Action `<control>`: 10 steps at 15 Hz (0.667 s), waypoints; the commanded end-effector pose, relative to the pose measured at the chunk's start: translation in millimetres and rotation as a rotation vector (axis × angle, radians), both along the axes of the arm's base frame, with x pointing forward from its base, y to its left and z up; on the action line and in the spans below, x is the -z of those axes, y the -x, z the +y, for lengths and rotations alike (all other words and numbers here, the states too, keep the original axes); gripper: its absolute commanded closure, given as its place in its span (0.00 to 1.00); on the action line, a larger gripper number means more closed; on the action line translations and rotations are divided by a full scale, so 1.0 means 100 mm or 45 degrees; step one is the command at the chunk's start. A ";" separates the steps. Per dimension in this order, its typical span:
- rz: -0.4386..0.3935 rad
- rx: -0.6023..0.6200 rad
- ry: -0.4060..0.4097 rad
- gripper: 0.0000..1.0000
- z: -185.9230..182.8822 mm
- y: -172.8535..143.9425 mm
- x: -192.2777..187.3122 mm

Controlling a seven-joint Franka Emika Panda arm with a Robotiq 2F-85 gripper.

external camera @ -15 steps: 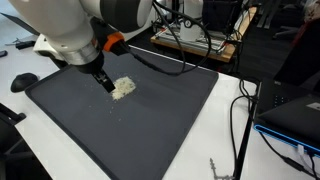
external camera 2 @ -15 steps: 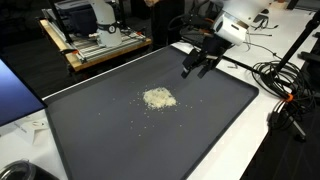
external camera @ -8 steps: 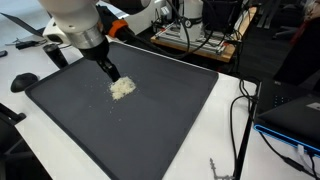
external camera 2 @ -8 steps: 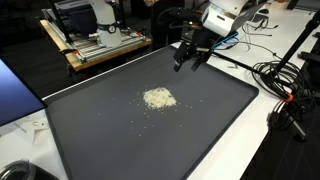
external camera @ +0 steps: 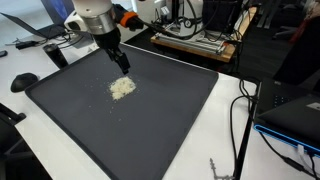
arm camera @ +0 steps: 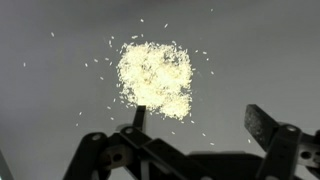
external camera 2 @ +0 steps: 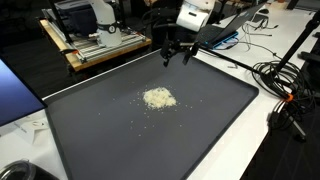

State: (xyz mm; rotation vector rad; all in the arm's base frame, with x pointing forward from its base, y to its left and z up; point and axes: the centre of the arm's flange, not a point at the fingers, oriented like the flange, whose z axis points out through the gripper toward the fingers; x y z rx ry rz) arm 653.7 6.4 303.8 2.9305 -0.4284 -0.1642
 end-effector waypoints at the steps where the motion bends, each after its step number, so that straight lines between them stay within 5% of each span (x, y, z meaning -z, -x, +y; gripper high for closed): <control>1: -0.039 0.120 -0.113 0.00 -0.20 0.81 0.21; 10: -0.083 0.533 -0.178 0.00 -0.69 1.46 0.96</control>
